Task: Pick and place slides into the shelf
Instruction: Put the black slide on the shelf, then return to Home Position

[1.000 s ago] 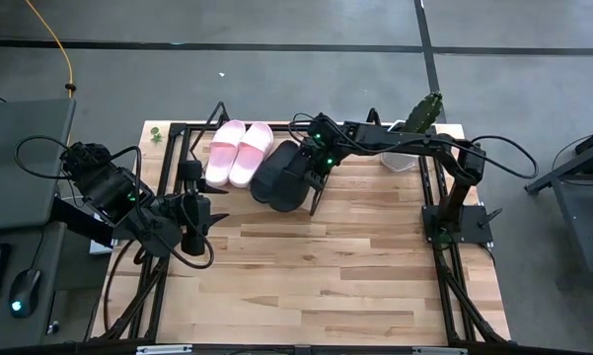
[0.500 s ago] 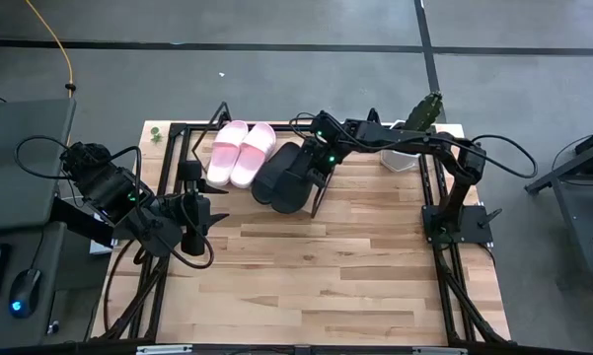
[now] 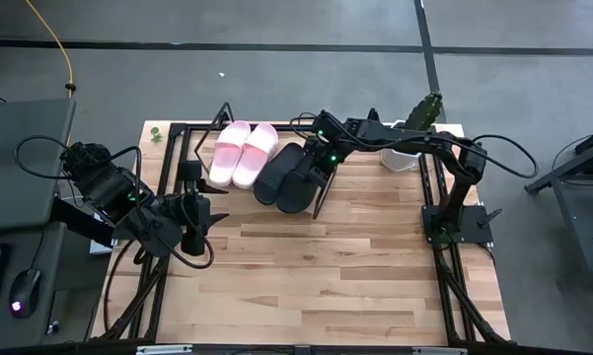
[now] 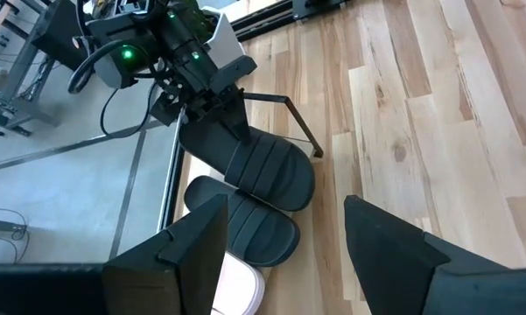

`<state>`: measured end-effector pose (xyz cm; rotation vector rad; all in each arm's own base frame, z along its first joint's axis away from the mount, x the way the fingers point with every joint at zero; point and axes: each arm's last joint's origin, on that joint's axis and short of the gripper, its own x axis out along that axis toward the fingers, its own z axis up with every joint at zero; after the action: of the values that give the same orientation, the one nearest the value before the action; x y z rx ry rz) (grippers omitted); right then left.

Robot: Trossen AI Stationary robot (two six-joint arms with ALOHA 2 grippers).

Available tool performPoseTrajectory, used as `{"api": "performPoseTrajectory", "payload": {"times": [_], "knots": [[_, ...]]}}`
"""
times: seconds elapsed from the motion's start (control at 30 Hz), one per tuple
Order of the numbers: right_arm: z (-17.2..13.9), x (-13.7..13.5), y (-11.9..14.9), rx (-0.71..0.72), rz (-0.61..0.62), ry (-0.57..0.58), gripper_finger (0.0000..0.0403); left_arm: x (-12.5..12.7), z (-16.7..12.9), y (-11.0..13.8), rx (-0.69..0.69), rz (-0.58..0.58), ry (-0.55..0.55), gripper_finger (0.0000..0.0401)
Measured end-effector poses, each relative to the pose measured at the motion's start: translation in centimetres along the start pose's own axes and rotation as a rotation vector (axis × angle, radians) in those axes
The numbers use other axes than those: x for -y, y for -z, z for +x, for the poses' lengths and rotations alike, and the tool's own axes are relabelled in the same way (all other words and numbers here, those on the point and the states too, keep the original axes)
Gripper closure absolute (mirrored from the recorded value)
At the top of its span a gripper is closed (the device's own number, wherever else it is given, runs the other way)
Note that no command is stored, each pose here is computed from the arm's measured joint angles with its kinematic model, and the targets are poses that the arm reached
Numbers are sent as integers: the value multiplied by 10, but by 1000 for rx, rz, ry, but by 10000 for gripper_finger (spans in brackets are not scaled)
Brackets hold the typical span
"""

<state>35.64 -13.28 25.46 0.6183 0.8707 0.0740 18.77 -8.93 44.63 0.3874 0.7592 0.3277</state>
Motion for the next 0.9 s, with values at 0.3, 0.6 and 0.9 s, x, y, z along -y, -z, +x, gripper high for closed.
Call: {"api": "performPoseTrajectory", "payload": {"times": [0.3, 0.6, 0.9], "knots": [[0, 0, 1, -14, 26, -9, 375, 0, 0, 0, 0, 0, 0, 190], [-1, -1, 2, -21, 28, -7, 318, 0, 0, 0, 0, 0, 0, 190], [-1, 0, 1, -13, -10, 11, 276, 0, 0, 0, 0, -1, 0, 190]]}}
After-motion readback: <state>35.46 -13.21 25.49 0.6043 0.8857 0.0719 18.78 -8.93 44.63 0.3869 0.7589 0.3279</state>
